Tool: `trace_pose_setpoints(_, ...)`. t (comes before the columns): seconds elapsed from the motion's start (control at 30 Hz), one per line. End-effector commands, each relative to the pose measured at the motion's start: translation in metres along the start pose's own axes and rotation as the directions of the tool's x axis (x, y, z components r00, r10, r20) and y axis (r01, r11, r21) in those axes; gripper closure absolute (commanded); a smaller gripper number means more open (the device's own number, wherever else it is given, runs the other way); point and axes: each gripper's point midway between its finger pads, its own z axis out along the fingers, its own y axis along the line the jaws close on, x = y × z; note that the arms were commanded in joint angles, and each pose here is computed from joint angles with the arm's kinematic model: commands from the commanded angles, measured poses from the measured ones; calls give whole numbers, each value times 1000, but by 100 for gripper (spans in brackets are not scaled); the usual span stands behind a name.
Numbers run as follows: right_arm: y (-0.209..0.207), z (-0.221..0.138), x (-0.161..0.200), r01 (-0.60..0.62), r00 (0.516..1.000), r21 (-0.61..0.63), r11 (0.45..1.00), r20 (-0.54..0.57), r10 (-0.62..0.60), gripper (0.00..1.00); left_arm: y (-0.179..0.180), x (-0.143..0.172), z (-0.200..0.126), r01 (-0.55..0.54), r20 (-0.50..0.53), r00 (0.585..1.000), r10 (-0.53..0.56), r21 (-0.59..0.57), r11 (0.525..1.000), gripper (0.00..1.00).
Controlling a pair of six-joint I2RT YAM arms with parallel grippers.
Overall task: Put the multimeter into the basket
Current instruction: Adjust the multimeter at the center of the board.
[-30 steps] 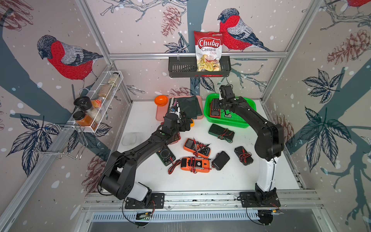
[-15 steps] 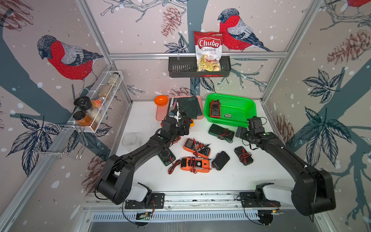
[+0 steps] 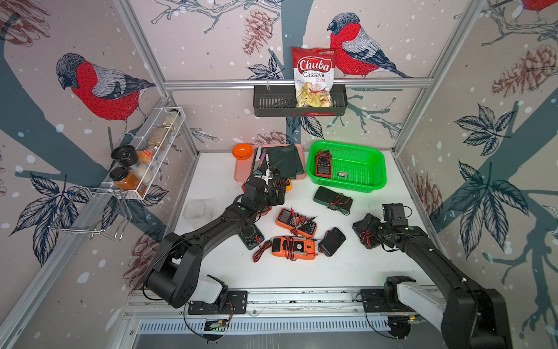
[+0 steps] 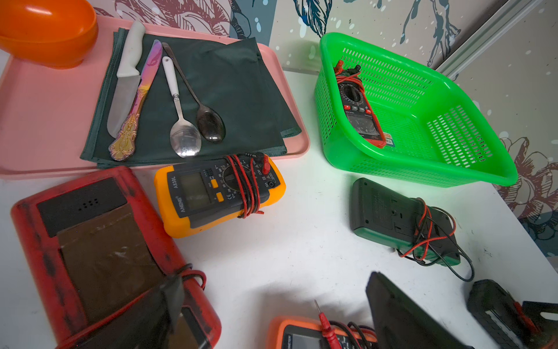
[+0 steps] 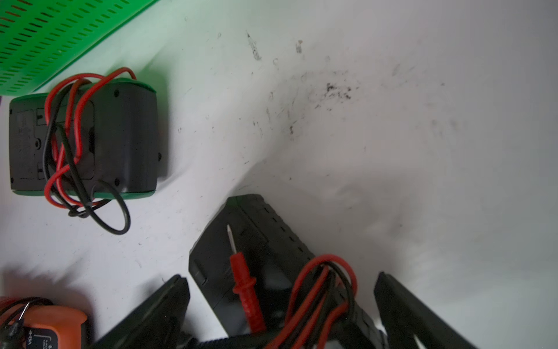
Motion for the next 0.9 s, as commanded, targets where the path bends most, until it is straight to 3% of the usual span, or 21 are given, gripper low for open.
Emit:
trace_pose_setpoints(0.0, 22, -1, 7, 16, 1000, -80, 997, -17, -17, 0, -1, -6, 0, 0, 24, 1000, 0, 9, 1000, 2)
trace_pose_setpoints(0.23, 49, -4, 30, 94, 994, -71, 993, -45, -98, 0, 0, -7, 0, -1, 26, 1000, 1, 0, 1000, 2)
trace_pose_setpoints(0.4, 41, 1, 31, 120, 992, 4, 993, -44, -120, 0, -1, -7, 2, -2, 23, 1000, 2, 0, 1000, 2)
trace_pose_setpoints(0.87, 18, 17, 65, 167, 974, 109, 980, -174, -147, 0, 0, -6, 7, -4, 10, 1000, 4, -4, 1000, 2)
